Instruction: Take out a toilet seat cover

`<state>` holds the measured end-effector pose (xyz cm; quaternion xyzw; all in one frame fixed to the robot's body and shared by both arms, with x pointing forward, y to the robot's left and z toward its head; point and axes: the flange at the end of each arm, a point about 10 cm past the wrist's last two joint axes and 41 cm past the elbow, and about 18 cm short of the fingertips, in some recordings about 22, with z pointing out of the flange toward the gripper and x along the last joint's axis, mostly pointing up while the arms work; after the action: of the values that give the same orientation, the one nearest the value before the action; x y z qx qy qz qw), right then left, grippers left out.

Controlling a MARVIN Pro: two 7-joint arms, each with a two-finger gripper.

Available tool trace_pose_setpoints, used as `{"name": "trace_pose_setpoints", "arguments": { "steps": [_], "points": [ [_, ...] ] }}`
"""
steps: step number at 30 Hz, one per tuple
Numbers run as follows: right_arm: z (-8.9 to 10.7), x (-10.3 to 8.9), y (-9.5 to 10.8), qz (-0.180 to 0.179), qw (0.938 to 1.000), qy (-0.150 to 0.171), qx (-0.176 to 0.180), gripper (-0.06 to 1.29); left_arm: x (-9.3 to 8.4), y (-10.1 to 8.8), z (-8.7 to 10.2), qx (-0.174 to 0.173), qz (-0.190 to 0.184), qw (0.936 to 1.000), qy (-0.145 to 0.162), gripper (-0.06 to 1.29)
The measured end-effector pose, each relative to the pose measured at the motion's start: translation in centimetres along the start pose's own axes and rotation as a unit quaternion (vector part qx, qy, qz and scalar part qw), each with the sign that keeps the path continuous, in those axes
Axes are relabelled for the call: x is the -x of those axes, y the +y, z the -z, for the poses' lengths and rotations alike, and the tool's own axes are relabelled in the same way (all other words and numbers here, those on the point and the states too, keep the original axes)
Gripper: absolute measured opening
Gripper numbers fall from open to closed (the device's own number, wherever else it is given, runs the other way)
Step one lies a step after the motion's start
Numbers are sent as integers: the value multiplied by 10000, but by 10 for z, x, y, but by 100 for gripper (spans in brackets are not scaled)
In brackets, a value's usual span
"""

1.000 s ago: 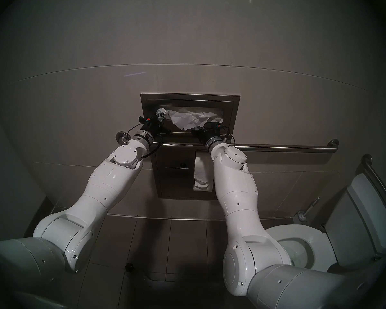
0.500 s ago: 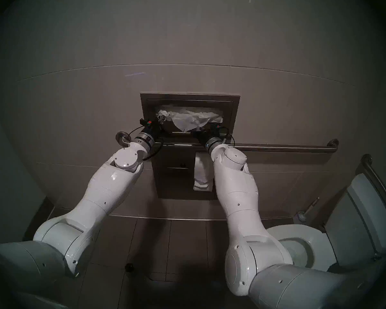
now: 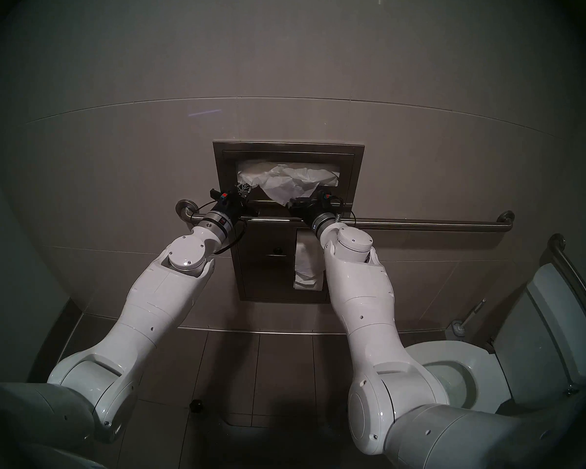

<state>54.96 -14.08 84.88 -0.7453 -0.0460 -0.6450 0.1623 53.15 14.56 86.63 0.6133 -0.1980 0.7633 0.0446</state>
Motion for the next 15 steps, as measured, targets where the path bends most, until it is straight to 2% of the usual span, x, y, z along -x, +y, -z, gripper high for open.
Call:
{"name": "trace_pose_setpoints", "arguments": {
  "steps": [1, 2, 3, 6, 15],
  "points": [
    [2, 2, 0, 40, 10000, -24, 30, -3, 0, 0, 2, -6, 11, 10000, -27, -2],
    [2, 3, 0, 55, 10000, -35, 45, 8, -1, 0, 3, -11, 16, 10000, -40, -2],
    [4, 4, 1, 76, 9999, -53, 72, 83, -1, 0, 4, -17, 22, 10000, -65, -2],
    [7, 7, 4, 112, 9998, -100, 134, 118, -1, 0, 5, -28, 30, 9999, -108, -2],
    [12, 8, 10, 85, 9994, -210, 260, 119, -2, 0, 6, -51, 47, 9998, -205, -2]
  ]
}}
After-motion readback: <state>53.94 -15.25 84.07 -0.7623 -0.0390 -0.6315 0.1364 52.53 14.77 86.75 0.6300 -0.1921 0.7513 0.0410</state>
